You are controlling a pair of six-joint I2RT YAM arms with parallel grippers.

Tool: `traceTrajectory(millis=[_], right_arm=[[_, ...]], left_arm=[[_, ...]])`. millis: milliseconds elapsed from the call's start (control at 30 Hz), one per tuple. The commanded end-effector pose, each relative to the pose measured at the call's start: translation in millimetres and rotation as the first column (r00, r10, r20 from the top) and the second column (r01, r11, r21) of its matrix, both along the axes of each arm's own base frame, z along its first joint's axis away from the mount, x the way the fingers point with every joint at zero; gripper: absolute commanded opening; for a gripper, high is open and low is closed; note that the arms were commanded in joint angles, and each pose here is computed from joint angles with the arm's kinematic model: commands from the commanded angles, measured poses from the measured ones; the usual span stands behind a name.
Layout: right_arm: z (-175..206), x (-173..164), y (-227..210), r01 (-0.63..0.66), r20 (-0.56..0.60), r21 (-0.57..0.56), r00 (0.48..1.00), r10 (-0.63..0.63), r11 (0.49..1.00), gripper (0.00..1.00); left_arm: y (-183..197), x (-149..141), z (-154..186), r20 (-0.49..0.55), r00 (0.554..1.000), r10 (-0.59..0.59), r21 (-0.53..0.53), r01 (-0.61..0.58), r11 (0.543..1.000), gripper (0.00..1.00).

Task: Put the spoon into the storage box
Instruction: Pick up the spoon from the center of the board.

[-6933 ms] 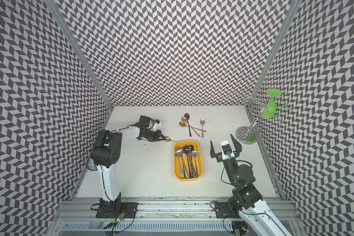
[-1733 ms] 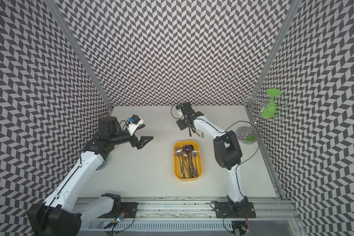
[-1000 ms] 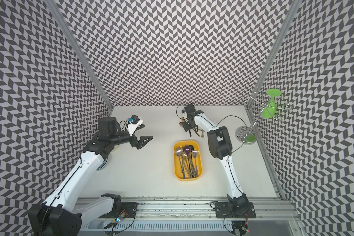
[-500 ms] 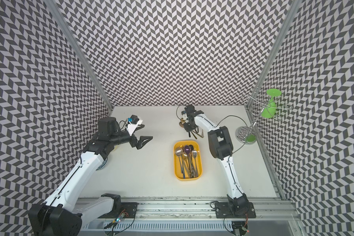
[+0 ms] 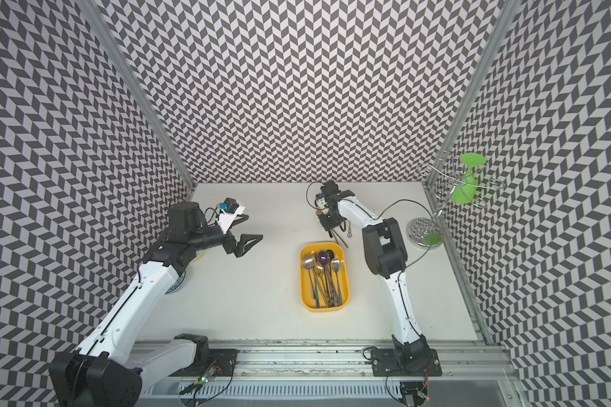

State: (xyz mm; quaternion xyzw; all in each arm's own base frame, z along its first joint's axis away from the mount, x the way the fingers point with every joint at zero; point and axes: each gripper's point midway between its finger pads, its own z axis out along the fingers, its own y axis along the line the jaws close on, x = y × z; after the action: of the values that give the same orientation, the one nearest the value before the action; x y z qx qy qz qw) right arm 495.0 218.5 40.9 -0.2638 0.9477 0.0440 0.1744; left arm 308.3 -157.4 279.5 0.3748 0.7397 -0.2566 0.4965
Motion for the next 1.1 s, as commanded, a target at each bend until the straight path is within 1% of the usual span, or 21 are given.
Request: traceTrajectory(millis=[0,133,200,367,533,633,767,967,1000,1067], right_arm=[[40.1,6.6,1.3,0.008,0.081,0.028,0.997,-0.01,1.0,0.03],[53.1,7.5,1.2,0.011,0.108,0.038,0.994,-0.015,0.999,0.02],[60.4,10.4,0.9,0.018,0.122,0.048,0.992,-0.024,0.999,0.01],[68.3,8.2,0.6,0.016,0.132,0.062,0.991,-0.025,0.998,0.01],[57.6,4.2,-2.9,0.021,0.109,0.051,0.994,-0.026,0.998,0.01],[62.4,5.0,-4.0,0.023,0.117,0.055,0.993,-0.029,0.998,0.01],[84.9,-7.2,2.5,0.044,0.102,0.145,0.993,-0.059,0.988,0.0],[113.0,-28.4,-14.6,0.054,0.144,0.171,0.986,-0.079,0.984,0.0],[117.3,-40.3,-2.8,0.076,0.086,0.27,0.991,-0.102,0.96,0.0],[124.7,-53.0,-1.3,0.076,0.084,0.314,0.991,-0.108,0.946,0.0]], left_arm=[[-1.1,-2.4,5.0,0.019,1.0,-0.016,-0.023,0.016,1.0,0.99],[-0.4,-2.1,10.3,0.018,1.0,-0.013,-0.023,0.013,1.0,0.99],[-0.1,-2.7,6.5,0.021,1.0,-0.012,-0.024,0.013,1.0,0.99],[1.9,-2.5,9.6,0.021,1.0,-0.006,-0.024,0.007,1.0,0.99],[2.9,-1.5,7.7,0.02,1.0,-0.003,-0.028,0.003,1.0,0.99],[3.5,-2.6,9.2,0.025,1.0,-0.002,-0.027,0.003,1.0,0.99],[4.1,-1.4,8.0,0.02,1.0,0.0,-0.029,0.0,1.0,0.99],[4.9,-1.0,7.3,0.025,1.0,0.0,-0.03,0.0,1.0,0.99],[4.7,-1.3,8.7,0.024,1.0,0.0,-0.029,0.001,1.0,0.99],[5.1,-2.0,10.4,0.025,1.0,-0.002,-0.028,0.003,1.0,0.99]])
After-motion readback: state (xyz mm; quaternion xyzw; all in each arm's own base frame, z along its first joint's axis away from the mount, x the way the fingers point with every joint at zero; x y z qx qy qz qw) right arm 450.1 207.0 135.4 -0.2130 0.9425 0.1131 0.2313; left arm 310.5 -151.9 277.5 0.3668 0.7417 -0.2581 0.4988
